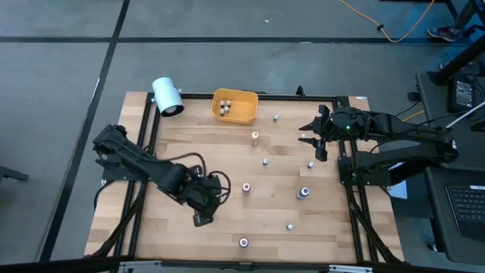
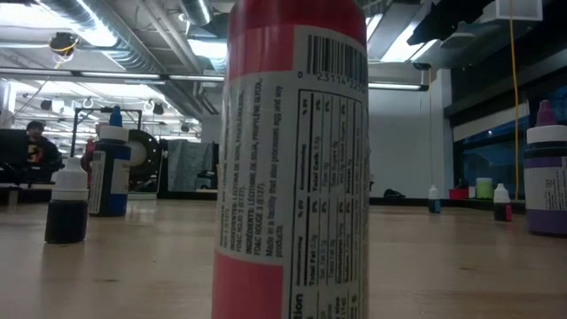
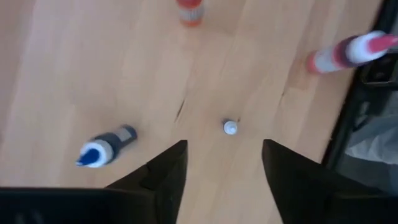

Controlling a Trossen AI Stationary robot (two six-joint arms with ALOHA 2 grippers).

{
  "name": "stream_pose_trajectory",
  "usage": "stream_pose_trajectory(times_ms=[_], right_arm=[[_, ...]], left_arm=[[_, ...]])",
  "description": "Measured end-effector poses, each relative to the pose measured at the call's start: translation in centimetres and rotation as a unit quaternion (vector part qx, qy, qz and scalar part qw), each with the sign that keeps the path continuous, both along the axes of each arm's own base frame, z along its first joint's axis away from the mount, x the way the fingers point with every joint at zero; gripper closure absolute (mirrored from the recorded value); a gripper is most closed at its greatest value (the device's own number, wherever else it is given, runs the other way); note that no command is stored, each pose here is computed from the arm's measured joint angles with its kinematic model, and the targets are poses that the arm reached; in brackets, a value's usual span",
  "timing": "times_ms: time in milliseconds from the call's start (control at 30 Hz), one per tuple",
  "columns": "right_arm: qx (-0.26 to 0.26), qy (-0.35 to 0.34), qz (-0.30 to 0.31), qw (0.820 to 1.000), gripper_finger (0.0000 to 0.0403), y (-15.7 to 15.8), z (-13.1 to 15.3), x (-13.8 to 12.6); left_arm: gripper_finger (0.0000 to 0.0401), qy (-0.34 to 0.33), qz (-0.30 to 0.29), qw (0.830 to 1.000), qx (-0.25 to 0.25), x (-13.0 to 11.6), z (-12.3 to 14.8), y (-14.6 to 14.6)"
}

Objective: Pick & Place food coloring
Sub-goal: Put the small purple food coloring bottle into the yellow bin

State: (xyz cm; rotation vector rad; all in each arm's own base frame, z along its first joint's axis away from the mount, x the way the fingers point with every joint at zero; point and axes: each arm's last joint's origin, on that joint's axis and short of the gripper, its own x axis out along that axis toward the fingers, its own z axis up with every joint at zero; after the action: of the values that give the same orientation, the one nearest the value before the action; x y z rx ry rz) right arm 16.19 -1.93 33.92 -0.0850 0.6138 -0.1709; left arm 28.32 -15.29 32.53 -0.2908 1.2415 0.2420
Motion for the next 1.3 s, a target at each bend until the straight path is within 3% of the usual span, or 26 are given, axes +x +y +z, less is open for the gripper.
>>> stream_pose_trajectory(times_ms=[200, 433, 767, 1000, 1300], right_arm=[[0.000, 0.000, 0.000, 1.000, 0.0234, 0.0, 0.0, 0.0], [0.000, 0.000, 0.000, 1.000, 0.0234, 0.0, 0.0, 0.0], [0.000, 0.000, 0.000, 1.000, 0.0234, 0.0, 0.0, 0.0], [0.000, 0.000, 0.000, 1.000, 0.0234, 0.0, 0.0, 0.0], [0.000, 0.000, 0.000, 1.000, 0.0234, 0.0, 0.0, 0.0]], left_arm=[[0.0144, -0.016, -0.011, 0.999, -0.051, 0.6, -5.7, -1.1], [0.0130, -0.029, 0.015, 0.996, -0.084, 0.3, -10.5, -1.3], [0.0130, -0.024, 0.007, 0.995, -0.094, -0.6, -13.2, -1.7], [0.0143, -0.021, 0.025, 0.998, -0.059, -1.4, -14.9, -1.0], [0.0152, -0.039, 0.015, 0.996, -0.080, -1.0, -16.3, -1.3]])
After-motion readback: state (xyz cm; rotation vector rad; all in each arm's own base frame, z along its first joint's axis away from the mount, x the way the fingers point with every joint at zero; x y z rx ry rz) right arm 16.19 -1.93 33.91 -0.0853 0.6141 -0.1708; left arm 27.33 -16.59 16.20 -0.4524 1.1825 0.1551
